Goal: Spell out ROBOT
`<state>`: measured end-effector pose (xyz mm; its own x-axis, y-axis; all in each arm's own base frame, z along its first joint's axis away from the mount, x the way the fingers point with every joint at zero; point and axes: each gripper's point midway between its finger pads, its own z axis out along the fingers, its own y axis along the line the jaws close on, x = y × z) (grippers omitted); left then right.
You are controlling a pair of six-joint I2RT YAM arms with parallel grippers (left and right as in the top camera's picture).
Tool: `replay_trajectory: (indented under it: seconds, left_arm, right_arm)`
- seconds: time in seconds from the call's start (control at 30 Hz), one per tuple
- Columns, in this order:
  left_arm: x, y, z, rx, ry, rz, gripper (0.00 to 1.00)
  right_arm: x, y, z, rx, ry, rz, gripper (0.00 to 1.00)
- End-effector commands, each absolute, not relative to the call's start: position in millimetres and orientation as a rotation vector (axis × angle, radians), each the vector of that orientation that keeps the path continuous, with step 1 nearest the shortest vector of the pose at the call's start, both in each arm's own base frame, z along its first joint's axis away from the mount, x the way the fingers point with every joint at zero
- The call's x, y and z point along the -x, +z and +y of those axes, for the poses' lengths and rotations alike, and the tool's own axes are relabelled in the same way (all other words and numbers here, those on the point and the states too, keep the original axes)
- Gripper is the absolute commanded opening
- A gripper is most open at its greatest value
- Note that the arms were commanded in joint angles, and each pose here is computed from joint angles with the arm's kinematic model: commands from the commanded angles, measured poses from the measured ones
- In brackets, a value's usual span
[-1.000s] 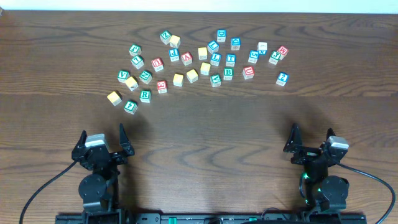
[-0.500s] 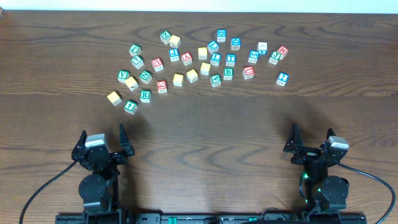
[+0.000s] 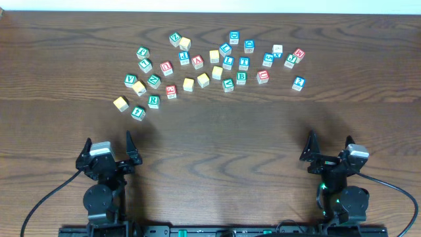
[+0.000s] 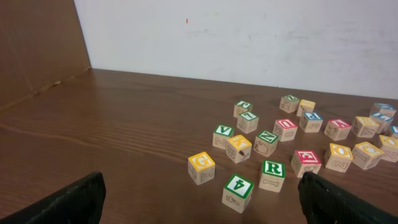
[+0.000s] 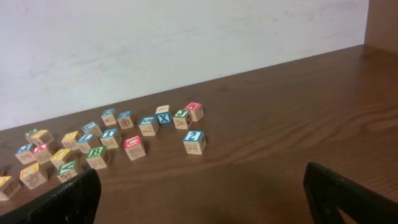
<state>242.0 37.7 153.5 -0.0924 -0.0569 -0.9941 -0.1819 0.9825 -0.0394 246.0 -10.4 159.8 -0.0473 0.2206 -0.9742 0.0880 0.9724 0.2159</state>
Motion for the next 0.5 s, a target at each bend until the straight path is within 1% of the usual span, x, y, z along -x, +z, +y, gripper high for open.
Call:
replay_trajectory:
  seconds: [0.0,0.33,0.47]
  left_arm:
    - [-241.0,141.0,36.8,0.215,0.068,1.702,0.98]
    - [-244.4,144.8,28.2,0.181,0.023,1.751,0.98]
    - [-247.1,155.3,27.9,0.181,0.02,1.768,0.98]
  right_arm:
    - [-245.8,159.2,-12.1,-0.234,0.093,1.619,0.99]
    - [-245.8,159.2,-12.1,-0.234,0.093,1.619,0.99]
    - [-245.8,159.2,-12.1,-0.234,0.093,1.619,0.99]
